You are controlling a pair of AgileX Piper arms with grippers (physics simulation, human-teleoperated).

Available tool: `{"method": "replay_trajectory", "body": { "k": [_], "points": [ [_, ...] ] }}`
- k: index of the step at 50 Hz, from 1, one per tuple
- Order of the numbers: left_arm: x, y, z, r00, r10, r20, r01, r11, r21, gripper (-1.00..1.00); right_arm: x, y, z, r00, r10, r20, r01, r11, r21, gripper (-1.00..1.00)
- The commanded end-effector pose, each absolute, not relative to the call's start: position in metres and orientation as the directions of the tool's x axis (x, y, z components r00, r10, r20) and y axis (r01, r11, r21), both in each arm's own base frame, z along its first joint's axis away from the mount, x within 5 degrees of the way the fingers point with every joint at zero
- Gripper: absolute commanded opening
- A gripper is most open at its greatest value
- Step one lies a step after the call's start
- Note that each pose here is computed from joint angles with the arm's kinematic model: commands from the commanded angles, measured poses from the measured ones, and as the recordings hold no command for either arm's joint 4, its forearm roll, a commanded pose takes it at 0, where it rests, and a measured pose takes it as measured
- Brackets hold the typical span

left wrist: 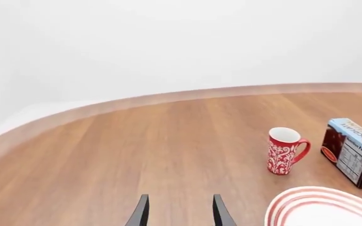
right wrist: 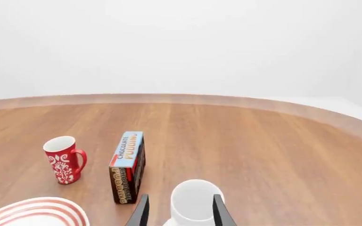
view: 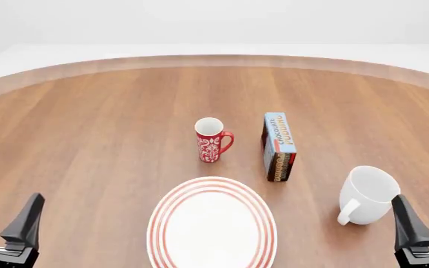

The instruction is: Pick up the white mug and put it on the plate, and put the chocolate pudding to the right of the plate.

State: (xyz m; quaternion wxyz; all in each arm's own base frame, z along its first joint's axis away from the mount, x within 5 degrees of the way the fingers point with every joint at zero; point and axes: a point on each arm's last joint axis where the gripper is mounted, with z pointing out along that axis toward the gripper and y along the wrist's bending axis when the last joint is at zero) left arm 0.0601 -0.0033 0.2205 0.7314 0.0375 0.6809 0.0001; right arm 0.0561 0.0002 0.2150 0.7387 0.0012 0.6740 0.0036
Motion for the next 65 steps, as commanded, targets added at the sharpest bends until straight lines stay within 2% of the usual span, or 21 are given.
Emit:
{"method": "replay_trajectory", "body": {
  "k": [1,46,65],
  "points": [
    [0.065,-0.006,0.229,0.071,0.08,-0.994,0.078,0.993,0.086,1.0,0.056,0.0,0.215,0.092,0.009,-0.996,-0.005,1.0,0.008,1.0],
    [0.093,-0.032,0.27,0.12,0.187,-0.975,0.306,0.928,0.215,1.0,0.056,0.0,0.215,0.096,0.011,-0.995,-0.008,1.0,0.01,1.0],
    [0.109,-0.058,0.281,0.155,0.202,-0.967,0.445,0.86,0.251,1.0,0.056,0.0,0.215,0.096,0.01,-0.995,-0.009,1.0,0.009,1.0]
  ]
}}
